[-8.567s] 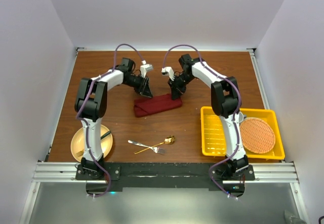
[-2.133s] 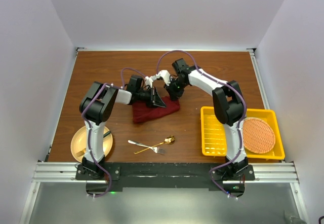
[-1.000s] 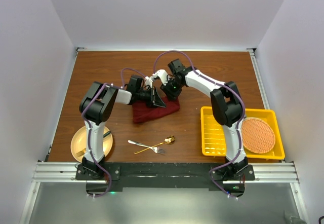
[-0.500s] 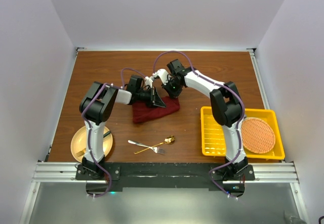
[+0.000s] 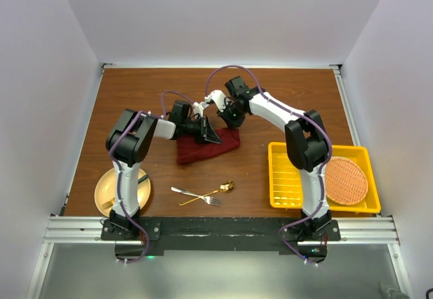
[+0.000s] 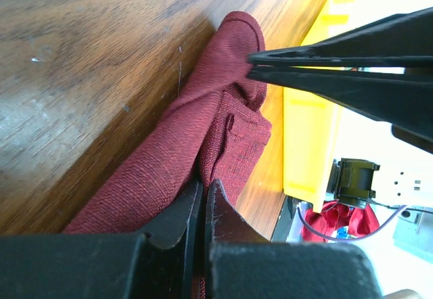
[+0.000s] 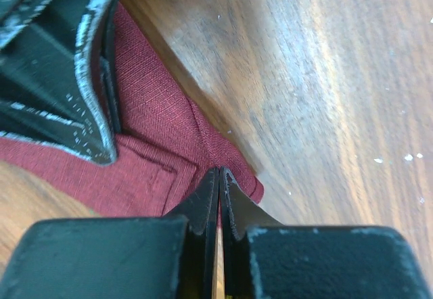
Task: Fold the napkin into a case and place the utensils inside
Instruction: Stuff the top corner of the smaller-rectangle-folded napkin into the folded napkin.
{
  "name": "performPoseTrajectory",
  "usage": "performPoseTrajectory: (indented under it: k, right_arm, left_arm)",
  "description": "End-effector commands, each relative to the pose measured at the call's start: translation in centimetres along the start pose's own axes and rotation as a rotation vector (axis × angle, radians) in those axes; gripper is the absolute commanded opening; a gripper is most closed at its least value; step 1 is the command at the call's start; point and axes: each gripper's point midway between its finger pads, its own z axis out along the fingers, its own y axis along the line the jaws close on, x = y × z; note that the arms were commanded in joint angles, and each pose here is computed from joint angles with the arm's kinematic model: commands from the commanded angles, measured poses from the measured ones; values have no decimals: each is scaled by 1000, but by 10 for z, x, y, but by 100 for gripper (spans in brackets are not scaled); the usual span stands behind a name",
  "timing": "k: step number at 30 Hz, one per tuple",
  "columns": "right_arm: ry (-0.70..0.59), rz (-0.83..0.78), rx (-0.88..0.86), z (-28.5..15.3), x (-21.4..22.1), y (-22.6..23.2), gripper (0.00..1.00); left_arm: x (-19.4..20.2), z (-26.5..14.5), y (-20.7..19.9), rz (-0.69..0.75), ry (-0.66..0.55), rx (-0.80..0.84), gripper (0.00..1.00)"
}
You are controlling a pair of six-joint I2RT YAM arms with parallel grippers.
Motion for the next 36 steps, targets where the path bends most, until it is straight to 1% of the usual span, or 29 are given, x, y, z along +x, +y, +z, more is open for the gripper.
performPoseTrajectory:
  k: [1, 7, 8, 9, 10, 13, 14, 17, 23, 28, 31, 36]
  right_arm:
    - [-69, -20, 20, -34, -21, -7, 0]
    - [-59, -16, -17, -32, -19, -3, 0]
    - [-51, -14, -21, -31, -18, -2, 2]
    - [-42, -8, -25, -31, -18, -1, 7]
    - [-40, 2, -22, -30, -17, -2, 16]
    - [-39, 20, 6, -30, -17, -5, 26]
    - [-40, 20, 12, -31, -18, -4, 27]
    - [-43, 17, 57, -33, -18, -8, 26]
    - [-19, 26, 48, -25, -12, -2, 25]
    - [-7, 33, 37, -18, -9, 5, 27]
    - [9, 28, 58, -12, -2, 2, 29]
    - [17, 1, 95, -7, 0, -2, 29]
  left_arm:
    - [4, -3, 13, -25, 2, -39, 0]
    - [4, -3, 13, -28, 3, -41, 0]
    - [4, -3, 14, -29, 5, -42, 0]
    - [5, -3, 14, -30, 8, -40, 0]
    - [5, -3, 14, -30, 8, -40, 0]
    - [5, -3, 14, -28, 9, -39, 0]
    - [5, -3, 14, -28, 10, -40, 0]
    - [6, -3, 14, -29, 12, -40, 0]
    - [5, -3, 14, -28, 11, -39, 0]
    - [3, -2, 15, -31, 10, -40, 0]
    - [1, -1, 15, -29, 6, -41, 0]
    - [1, -1, 15, -32, 7, -43, 0]
